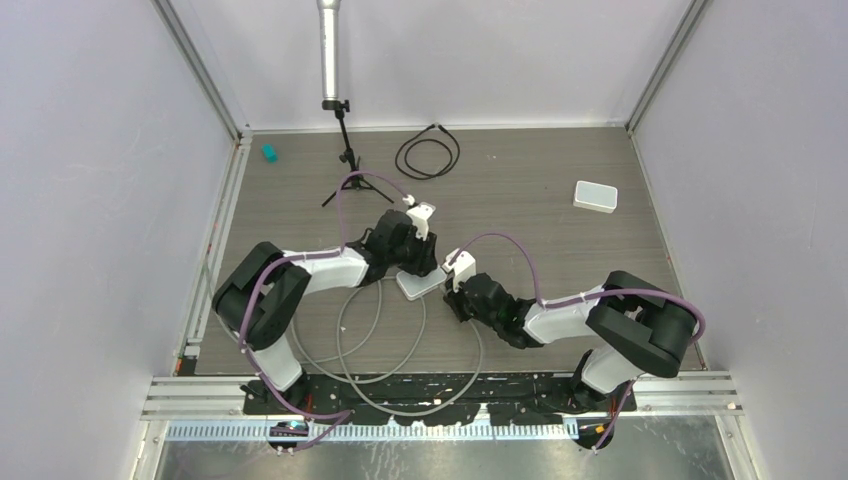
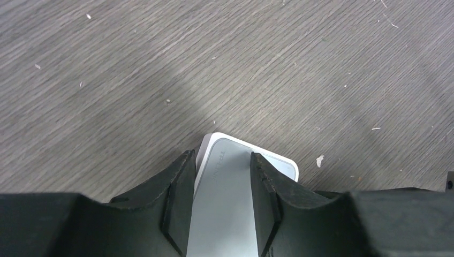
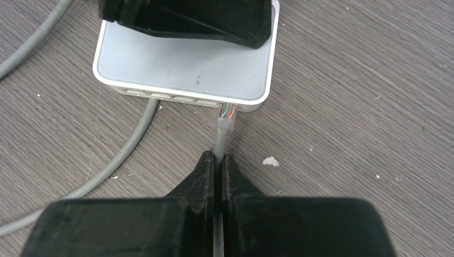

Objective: Insert the plug into the switch port
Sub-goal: Insert the connector into the switch port.

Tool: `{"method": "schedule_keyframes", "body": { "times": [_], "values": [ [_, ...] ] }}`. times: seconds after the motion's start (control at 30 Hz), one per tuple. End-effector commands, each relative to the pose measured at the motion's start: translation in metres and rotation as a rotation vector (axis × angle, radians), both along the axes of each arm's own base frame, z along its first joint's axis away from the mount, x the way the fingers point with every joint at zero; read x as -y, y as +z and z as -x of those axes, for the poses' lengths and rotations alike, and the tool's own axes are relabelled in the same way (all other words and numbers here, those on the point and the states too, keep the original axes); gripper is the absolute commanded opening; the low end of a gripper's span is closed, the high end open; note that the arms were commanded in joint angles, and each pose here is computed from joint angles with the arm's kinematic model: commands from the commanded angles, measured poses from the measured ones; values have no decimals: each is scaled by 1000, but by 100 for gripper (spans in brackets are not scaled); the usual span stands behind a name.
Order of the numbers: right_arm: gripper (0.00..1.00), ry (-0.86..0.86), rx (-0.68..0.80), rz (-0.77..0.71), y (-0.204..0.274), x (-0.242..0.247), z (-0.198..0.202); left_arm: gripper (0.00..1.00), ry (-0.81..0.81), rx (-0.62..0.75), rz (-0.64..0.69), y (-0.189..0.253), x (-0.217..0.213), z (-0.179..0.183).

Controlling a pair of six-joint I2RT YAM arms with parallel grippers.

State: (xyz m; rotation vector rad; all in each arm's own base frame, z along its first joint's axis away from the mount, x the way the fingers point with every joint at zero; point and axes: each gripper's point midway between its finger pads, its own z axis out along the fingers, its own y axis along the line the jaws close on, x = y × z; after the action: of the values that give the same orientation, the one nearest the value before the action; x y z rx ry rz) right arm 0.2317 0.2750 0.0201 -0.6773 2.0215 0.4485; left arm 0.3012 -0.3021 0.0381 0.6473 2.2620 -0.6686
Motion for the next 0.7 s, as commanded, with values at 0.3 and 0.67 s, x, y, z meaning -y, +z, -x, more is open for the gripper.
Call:
{"method": "schedule_keyframes", "body": {
  "times": [0.3,0.67],
  "values": [
    [0,-34,119,-30,27,-7,-32,40,-210,-436,-25,-58,5,158],
    [1,-14,197,-15,45,-11,-41,40,-231,-488,-8,-59,17,193]
  ]
}}
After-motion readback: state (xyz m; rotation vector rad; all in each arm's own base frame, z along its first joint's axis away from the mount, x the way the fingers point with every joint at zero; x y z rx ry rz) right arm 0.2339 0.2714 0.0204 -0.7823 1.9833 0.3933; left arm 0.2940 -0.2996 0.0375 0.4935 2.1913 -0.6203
